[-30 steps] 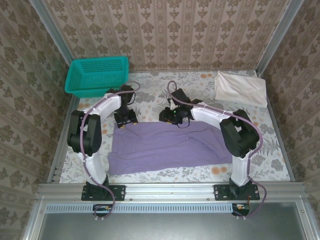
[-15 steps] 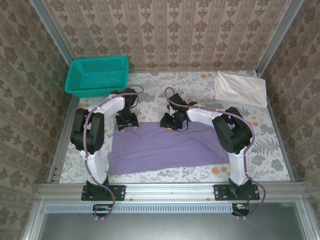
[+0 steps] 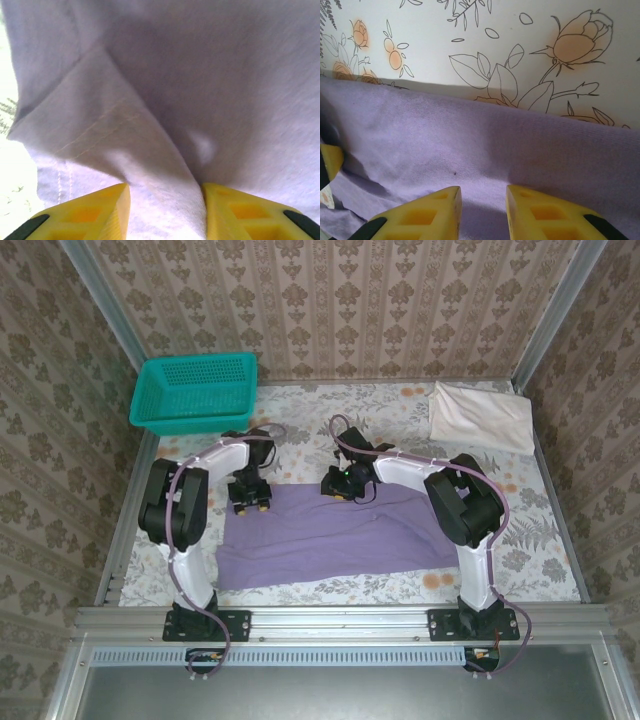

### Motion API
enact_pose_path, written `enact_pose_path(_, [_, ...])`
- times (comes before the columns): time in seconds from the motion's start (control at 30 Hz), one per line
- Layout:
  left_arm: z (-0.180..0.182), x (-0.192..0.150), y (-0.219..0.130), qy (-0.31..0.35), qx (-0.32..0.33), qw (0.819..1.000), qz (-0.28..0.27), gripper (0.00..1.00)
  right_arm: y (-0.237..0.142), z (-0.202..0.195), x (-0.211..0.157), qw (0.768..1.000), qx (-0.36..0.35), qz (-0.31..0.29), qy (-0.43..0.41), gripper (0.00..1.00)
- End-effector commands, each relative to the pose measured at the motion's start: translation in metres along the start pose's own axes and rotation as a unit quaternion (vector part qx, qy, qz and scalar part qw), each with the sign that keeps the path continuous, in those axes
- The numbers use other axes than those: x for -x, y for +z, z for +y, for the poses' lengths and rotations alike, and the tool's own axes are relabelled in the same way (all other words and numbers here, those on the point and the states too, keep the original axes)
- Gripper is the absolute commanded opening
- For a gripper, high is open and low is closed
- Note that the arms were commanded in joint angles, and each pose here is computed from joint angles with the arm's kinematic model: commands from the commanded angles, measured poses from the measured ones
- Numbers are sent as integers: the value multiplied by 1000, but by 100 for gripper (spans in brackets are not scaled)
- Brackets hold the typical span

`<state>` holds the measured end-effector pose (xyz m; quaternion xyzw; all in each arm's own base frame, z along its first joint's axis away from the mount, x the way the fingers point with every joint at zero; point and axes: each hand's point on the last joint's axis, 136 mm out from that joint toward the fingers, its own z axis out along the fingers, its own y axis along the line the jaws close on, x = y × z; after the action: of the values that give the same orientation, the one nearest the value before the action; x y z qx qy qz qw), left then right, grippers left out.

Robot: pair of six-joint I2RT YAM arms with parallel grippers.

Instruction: Fold and stack the t-shirts

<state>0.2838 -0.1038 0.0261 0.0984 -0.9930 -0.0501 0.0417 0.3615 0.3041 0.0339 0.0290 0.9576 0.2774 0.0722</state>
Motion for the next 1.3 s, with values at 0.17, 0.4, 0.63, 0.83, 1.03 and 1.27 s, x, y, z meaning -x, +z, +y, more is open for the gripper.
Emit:
enact_pose_path(0.17, [23,-21,-17,-34,-3,998,-46,35,-1,-6,2,1000,-20,4,14,31])
enact_pose_path(0.4, [50,-38,-16,-83,-2,995,-57,30,-20,-8,8,1000,-18,-8,21,30])
enact_pose_path(0.63, [42,-16,-58,-70,-50,989,-119,28,-90,-36,11,995,-32,-84,52,31])
enact_pose_path(0.83, [-20,13,-79,22,-157,975,-152,24,-155,-129,-37,972,-107,-124,166,33])
enact_pose_path(1.03, [-77,29,-62,105,-176,972,-118,23,-195,-189,-77,953,-120,-145,238,36])
enact_pose_path(1.27, [-82,42,-13,118,-117,983,-77,22,-178,-184,-45,969,-77,-125,197,44])
